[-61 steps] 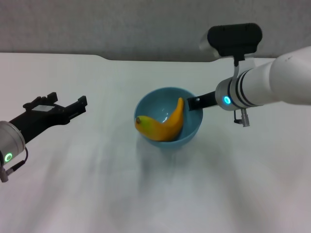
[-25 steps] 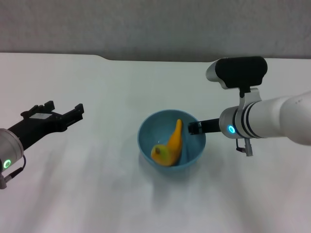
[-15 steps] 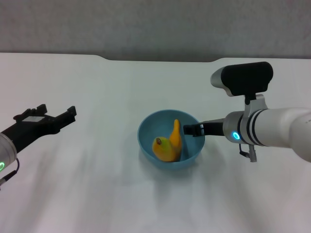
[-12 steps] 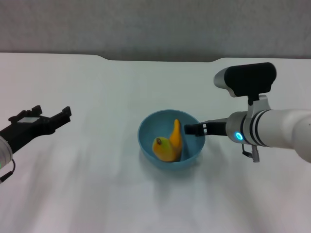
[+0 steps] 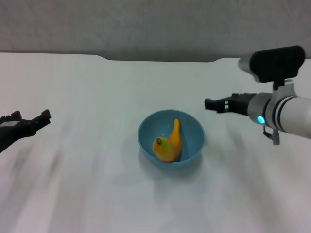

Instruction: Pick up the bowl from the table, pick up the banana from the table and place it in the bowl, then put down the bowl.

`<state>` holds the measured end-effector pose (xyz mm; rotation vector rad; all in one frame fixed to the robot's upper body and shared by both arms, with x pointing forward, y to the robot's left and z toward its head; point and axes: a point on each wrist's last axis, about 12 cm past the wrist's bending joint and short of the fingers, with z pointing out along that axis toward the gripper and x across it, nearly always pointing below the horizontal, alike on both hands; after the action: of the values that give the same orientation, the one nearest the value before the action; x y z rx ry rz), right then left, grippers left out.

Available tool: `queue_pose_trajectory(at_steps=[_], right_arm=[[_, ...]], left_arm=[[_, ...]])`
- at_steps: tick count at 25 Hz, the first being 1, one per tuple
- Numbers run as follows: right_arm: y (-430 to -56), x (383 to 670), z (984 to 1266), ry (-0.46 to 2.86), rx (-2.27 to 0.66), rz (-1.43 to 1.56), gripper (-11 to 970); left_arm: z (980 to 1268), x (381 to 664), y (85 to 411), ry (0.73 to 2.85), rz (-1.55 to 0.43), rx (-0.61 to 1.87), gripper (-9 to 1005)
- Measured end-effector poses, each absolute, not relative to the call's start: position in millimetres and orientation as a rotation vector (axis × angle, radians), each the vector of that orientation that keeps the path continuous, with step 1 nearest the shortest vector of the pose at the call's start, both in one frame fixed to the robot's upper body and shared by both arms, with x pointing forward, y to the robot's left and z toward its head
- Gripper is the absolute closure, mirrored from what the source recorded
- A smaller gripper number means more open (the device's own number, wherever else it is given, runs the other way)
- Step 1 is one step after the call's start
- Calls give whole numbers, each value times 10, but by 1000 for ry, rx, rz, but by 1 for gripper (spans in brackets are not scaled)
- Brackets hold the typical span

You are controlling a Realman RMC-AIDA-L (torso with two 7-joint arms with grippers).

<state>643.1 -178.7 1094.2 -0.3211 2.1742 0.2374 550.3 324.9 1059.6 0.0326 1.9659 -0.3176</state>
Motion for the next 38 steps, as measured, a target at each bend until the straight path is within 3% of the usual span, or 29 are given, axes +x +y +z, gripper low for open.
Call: queue_pose_trajectory(at_steps=[13,21,30,38], right_arm=[[-2344,6550,10864,2054,-166,122,105],[-2612,6452,10645,1998,-185,32,108],[-2730,6160,10436,1867,-265,30,108],[-2894,5647,10150,1790,-332,48,108]], left_arm=[[10423,5432,3442,1926,-225,-26,99],[10196,5258,3636,1851,-143,-96,101],[10015,5080,3540,1743,-83,-52,103],[9980,5033,3450,1744,-126,-31,102]])
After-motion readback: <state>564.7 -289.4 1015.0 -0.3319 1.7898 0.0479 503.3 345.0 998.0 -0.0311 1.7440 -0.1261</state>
